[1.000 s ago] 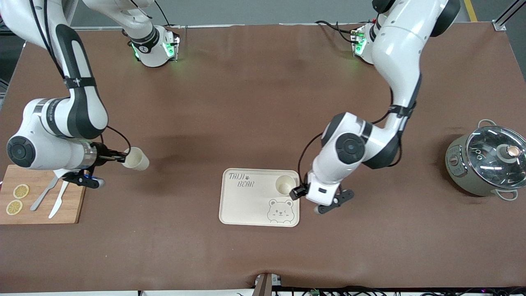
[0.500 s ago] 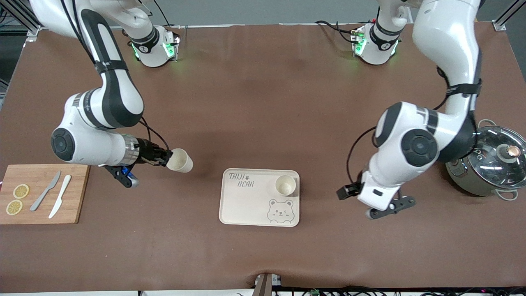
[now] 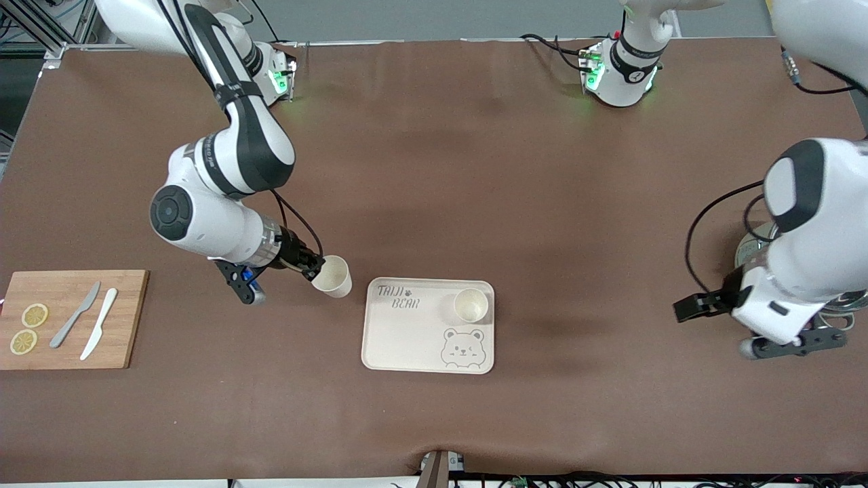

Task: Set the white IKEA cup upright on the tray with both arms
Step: 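Withdraw the left gripper while the right gripper carries its cup toward the tray, then lower the cup upright onto the tray beside the other cup, open the right gripper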

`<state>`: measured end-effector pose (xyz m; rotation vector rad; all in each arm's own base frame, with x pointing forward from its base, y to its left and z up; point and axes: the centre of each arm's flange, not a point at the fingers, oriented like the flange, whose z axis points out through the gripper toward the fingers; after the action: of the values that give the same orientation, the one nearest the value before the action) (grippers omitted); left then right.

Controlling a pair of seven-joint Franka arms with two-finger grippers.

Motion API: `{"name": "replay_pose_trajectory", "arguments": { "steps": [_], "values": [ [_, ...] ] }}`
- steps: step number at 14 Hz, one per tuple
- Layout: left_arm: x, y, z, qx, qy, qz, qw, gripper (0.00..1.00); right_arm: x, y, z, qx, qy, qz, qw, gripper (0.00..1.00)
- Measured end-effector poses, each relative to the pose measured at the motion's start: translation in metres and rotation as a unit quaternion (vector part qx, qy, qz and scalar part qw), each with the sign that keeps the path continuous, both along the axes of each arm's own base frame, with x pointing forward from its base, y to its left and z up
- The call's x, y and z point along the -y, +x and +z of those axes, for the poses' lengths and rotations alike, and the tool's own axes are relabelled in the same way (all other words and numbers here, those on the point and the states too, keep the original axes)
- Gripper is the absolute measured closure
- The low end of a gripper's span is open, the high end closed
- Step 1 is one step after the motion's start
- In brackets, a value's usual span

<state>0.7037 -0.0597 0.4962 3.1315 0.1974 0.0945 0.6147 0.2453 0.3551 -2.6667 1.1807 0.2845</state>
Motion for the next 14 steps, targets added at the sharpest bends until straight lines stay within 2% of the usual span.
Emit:
{"name": "replay_pose_trajectory", "arguments": {
  "steps": [3,6,9,14],
  "values": [
    [-0.026,-0.015,0.032,-0.005,0.005,0.006,1.0,0.0,-0.016,0.013,-0.041,0.021,-0.008,-0.006,1.0,0.98],
    [-0.049,-0.029,0.06,-0.004,0.014,-0.001,1.0,0.0,-0.04,0.041,-0.032,0.046,-0.002,-0.023,0.999,0.98],
    [-0.056,-0.043,0.083,-0.006,0.017,-0.003,1.0,0.0,-0.065,0.04,-0.029,0.033,-0.001,-0.02,0.999,0.98],
    [-0.061,-0.064,0.099,-0.037,0.025,0.003,0.999,0.0,-0.097,0.035,-0.089,0.001,-0.021,-0.047,0.999,0.98]
  ]
}}
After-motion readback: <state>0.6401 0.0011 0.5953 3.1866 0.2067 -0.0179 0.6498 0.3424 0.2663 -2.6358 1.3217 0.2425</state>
